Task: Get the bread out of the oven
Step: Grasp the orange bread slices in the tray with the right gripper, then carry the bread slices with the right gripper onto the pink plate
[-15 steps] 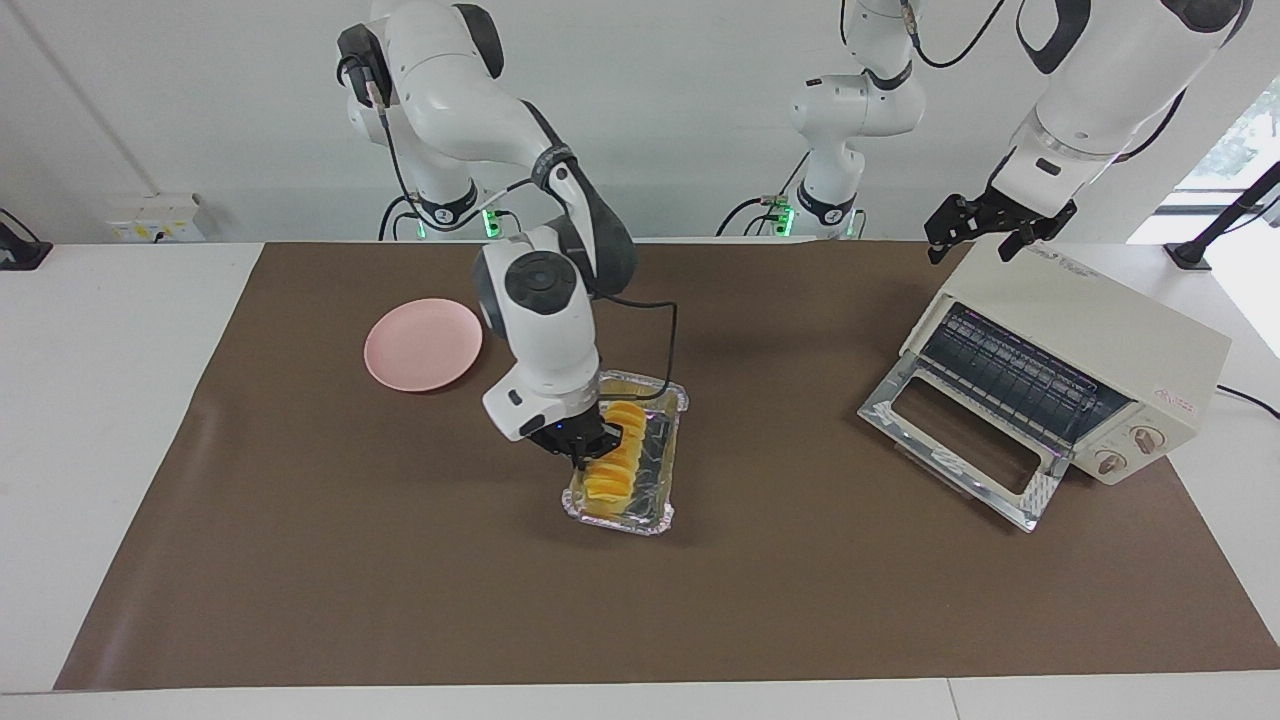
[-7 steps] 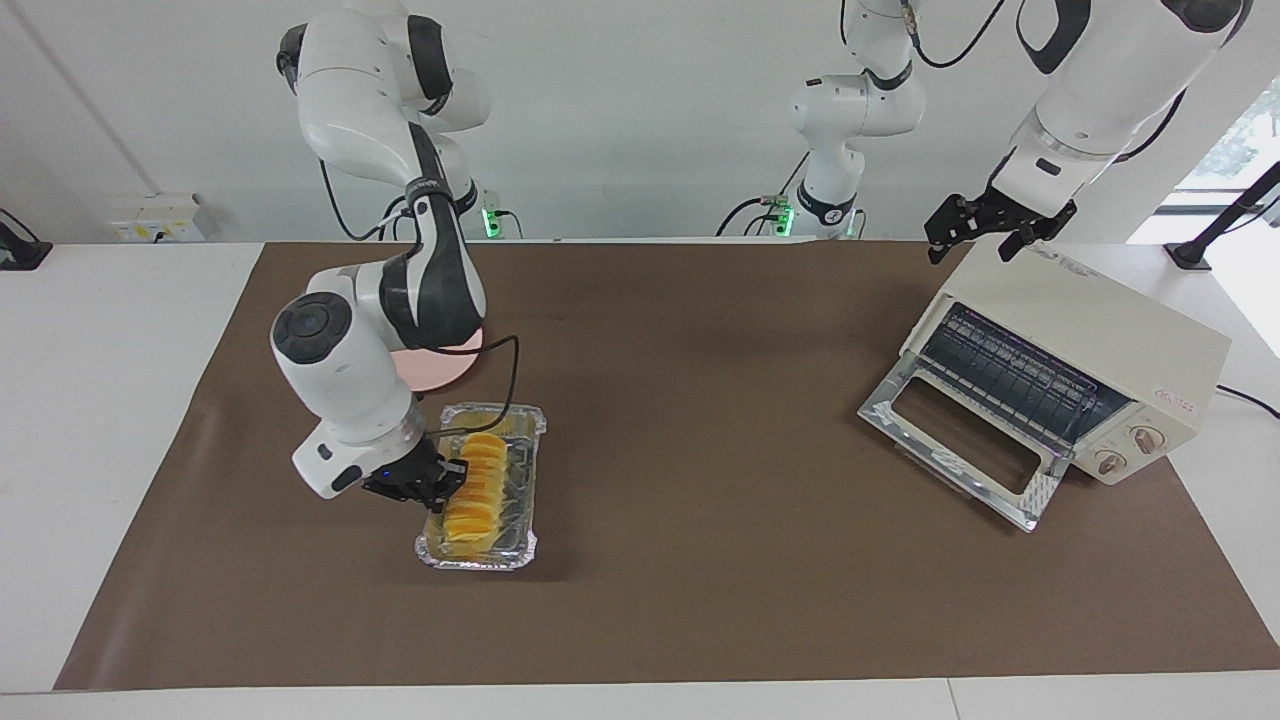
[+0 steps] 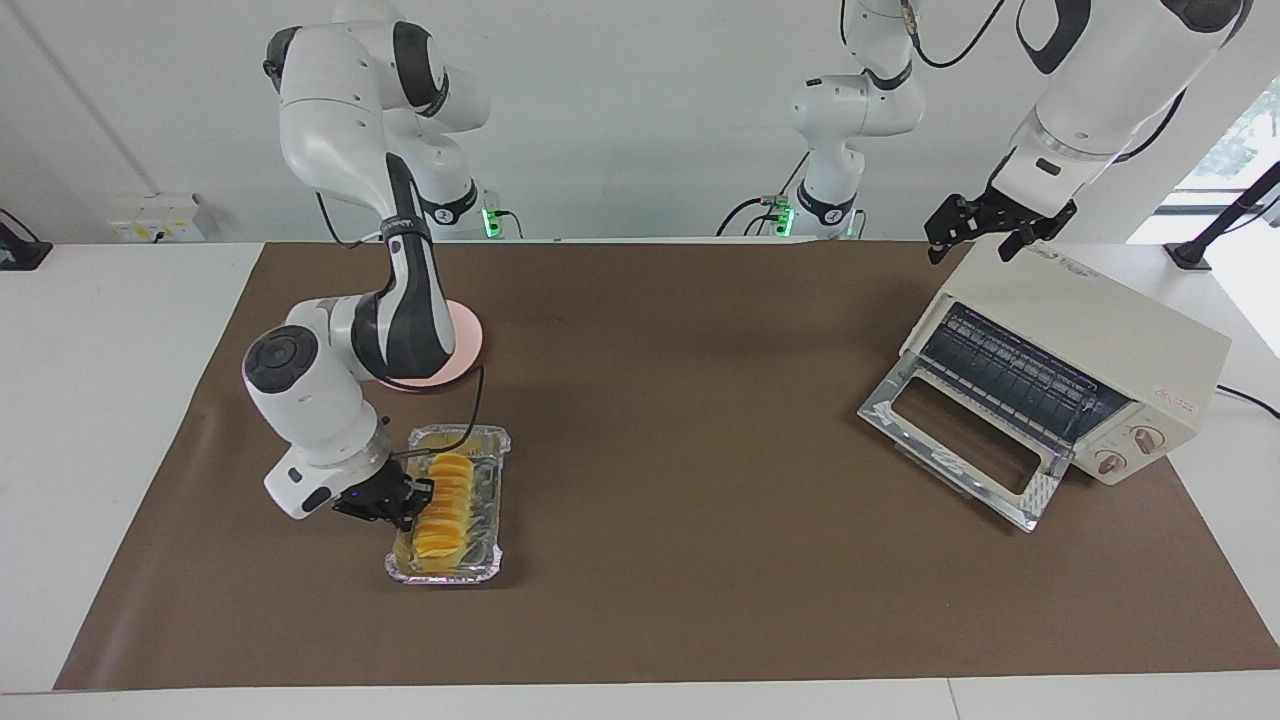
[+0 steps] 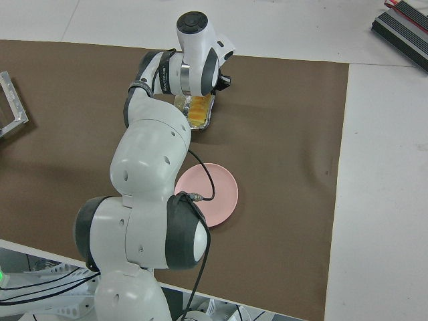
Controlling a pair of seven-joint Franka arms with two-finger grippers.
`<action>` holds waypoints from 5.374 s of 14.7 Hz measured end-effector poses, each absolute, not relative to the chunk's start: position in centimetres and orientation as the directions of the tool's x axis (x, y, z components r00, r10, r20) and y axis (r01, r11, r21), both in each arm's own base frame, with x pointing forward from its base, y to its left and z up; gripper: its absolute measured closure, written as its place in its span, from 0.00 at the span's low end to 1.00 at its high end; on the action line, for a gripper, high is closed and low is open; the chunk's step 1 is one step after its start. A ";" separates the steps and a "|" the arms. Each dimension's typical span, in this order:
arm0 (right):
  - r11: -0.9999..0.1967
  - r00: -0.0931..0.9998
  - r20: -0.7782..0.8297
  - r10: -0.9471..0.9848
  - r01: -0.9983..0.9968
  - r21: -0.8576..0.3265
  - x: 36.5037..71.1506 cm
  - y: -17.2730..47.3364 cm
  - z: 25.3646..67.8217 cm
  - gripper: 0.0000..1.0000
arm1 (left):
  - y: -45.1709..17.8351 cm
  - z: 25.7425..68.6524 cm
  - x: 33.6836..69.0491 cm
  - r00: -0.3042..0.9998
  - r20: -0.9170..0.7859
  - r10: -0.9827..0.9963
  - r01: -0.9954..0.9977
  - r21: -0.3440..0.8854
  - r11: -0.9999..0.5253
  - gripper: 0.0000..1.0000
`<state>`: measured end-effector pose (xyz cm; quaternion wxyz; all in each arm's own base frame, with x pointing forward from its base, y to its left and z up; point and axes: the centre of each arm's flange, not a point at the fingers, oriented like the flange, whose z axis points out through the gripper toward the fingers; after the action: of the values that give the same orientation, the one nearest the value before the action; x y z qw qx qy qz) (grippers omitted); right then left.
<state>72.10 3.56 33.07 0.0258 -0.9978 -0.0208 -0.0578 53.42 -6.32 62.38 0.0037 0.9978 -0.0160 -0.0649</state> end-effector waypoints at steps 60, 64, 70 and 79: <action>-0.998 0.990 0.124 0.067 0.067 -0.002 70.1 7.7 33.4 0.92 | -6.3 62.4 53.4 0.991 -0.129 -0.032 -0.031 0.009 -0.999 0.00; -0.998 0.993 0.103 0.065 0.065 0.000 70.3 7.6 36.0 0.92 | -6.3 62.4 53.4 0.991 -0.129 -0.032 -0.031 0.009 -0.999 0.00; -0.999 0.998 0.054 0.045 0.045 0.002 66.4 5.9 43.8 0.92 | -6.3 62.4 53.4 0.991 -0.129 -0.032 -0.032 0.009 -0.999 0.00; -0.999 0.998 0.043 0.035 0.036 -0.008 51.2 1.8 44.8 0.92 | -6.3 62.4 53.4 0.991 -0.129 -0.032 -0.032 0.009 -0.999 0.00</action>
<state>51.24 1.76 44.85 0.0042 -0.9996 -0.0178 -0.0215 53.42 -6.32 62.38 0.0037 0.9978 -0.0160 -0.0649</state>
